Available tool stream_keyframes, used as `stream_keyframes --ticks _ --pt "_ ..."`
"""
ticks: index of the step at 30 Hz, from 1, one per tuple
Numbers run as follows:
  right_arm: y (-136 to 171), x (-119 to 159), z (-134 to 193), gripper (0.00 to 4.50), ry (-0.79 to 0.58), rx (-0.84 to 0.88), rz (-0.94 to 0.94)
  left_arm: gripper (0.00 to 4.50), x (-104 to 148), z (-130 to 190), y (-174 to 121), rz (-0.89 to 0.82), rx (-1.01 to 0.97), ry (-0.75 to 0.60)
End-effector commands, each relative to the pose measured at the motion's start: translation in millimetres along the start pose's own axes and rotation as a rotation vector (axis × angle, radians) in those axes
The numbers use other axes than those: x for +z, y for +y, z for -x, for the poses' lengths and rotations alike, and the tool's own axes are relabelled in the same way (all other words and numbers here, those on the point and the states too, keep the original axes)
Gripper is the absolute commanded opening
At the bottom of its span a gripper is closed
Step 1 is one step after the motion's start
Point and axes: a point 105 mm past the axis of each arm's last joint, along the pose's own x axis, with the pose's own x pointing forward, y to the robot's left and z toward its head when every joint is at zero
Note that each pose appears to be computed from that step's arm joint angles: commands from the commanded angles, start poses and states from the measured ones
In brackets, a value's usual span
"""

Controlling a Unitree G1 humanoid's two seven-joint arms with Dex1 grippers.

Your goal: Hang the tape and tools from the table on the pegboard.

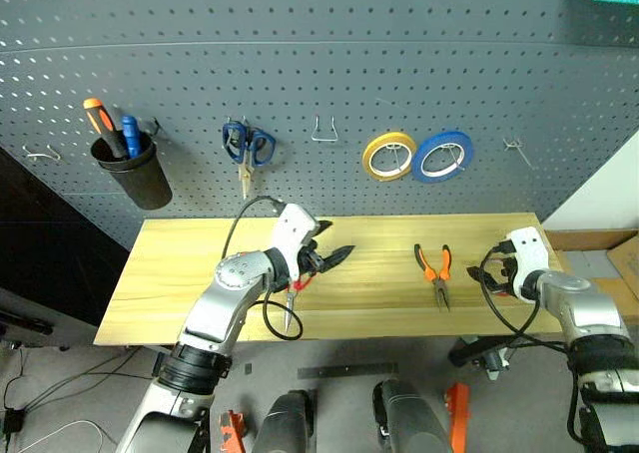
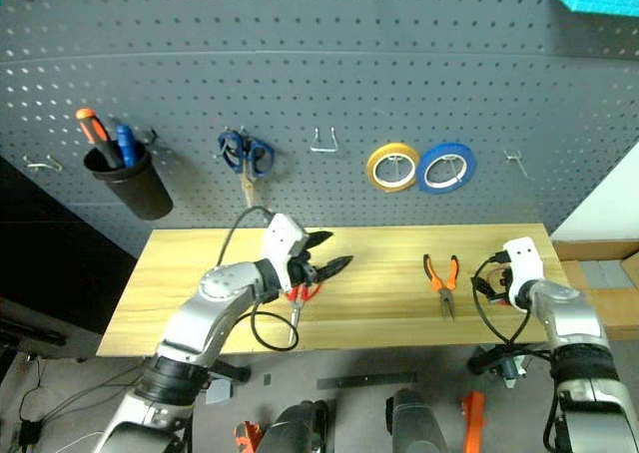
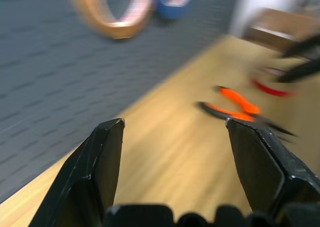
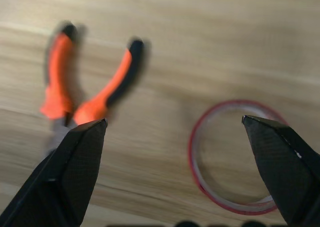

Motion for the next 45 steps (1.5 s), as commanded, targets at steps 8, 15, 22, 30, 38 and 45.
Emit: stream_keyframes --ticks 8,15,22,30,38,45 --pt "-14 -12 -16 4.5 0.139 0.007 0.012 3.47 13 -9 -41 -0.228 -0.325 -0.001" --pt "-8 -24 -20 2.61 0.224 0.033 0.081 3.52 14 -8 -41 -0.248 -0.36 0.001" --pt "-2 -41 -24 0.28 0.302 0.035 0.26 3.52 13 -8 -38 -0.252 -0.361 0.002" --pt "-20 -37 -12 0.02 0.223 -0.016 0.334 3.52 23 -21 -37 -0.249 -0.38 -0.053" --pt "-26 15 62 0.02 -0.079 -0.182 0.437 3.52 41 -30 -35 -0.236 -0.385 -0.126" --pt "23 76 114 0.02 -0.382 -0.355 0.657 3.52 60 -41 -32 -0.242 -0.37 -0.204"
